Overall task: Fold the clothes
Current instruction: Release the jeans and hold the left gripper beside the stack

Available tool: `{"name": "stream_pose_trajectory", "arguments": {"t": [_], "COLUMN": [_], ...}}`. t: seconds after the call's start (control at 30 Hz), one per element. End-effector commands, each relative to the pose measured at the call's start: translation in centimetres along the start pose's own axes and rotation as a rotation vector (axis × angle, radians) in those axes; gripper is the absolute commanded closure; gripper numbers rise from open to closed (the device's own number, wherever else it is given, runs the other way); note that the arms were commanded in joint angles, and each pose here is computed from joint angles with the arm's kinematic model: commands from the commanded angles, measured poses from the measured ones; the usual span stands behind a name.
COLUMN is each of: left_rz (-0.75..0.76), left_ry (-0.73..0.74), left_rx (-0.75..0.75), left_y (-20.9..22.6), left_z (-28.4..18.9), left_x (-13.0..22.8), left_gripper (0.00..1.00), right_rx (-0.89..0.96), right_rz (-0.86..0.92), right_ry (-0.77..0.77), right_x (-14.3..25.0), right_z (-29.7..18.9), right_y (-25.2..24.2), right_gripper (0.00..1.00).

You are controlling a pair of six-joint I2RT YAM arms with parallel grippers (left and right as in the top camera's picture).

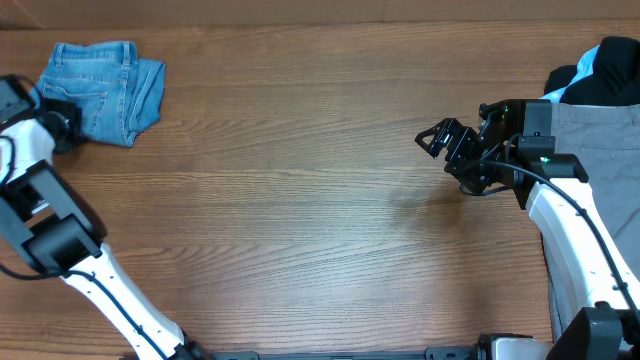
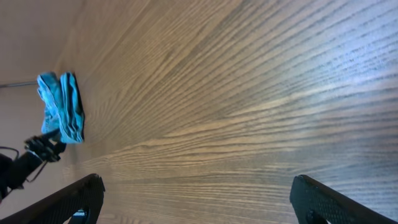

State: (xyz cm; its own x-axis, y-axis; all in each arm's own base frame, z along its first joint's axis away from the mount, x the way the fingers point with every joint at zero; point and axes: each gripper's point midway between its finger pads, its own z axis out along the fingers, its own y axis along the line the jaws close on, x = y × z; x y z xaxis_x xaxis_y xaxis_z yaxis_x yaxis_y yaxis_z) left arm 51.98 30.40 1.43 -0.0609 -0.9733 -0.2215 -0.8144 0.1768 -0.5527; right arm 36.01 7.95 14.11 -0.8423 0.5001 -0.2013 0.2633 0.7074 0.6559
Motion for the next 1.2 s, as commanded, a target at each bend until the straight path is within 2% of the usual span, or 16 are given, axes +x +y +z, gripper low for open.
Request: {"name": "stream_pose_trajectory", "arguments": {"t": [0.0,0.1,0.27,0.5,0.57,0.67,0.7,0.77,0.97,1.17], "left_rz": [-0.031,0.009,0.023,0.032,0.077,0.136,0.16,0.2,0.194,0.224], "left_ry": [-0.051,-0.071,-0.104,-0.086,-0.086,-0.09,-0.09,-0.071,0.022,-0.006], "left_rx": [-0.08,-0.033,-0.012,-0.051,-0.059,-0.056,-0.055,-0.081,-0.222,-0.415], "left_y": [0.3,-2.0,-3.1,-0.8,-0.5,-0.7,-0.9,-0.9,0.6,1.1], "left_z": [3.1,3.7,4.9,7.0,7.2,6.9,6.8,6.3,4.1,-2.2], "left_x": [3.5,4.9,6.2,6.8,6.6,6.3,6.2,6.3,7.2,5.4], "left_gripper": [0.62,0.63,0.6,0.59,0.49,0.16,0.01,0.0,0.0,0.0], "right_rx": [0.012,0.021,0.042,0.052,0.052,0.051,0.053,0.065,0.08,0.082], "right_rz": [0.001,0.011,0.032,0.042,0.041,0.041,0.041,0.041,0.04,0.04], "right_ry": [0.0,0.015,0.044,0.059,0.059,0.058,0.057,0.05,0.04,0.044], "right_x": [-0.1,0.3,1.0,1.4,1.4,1.4,1.4,1.3,1.1,1.2], "right_z": [0.0,0.0,-0.1,-0.1,-0.1,-0.1,-0.1,-0.1,-0.1,-0.1], "right_y": [-0.1,-0.3,-0.8,-1.1,-1.1,-1.1,-1.1,-1.3,-1.6,-1.6], "right_gripper": [0.0,0.0,0.0,0.0,0.0,0.0,0.0,0.0,0.0,0.0]}}
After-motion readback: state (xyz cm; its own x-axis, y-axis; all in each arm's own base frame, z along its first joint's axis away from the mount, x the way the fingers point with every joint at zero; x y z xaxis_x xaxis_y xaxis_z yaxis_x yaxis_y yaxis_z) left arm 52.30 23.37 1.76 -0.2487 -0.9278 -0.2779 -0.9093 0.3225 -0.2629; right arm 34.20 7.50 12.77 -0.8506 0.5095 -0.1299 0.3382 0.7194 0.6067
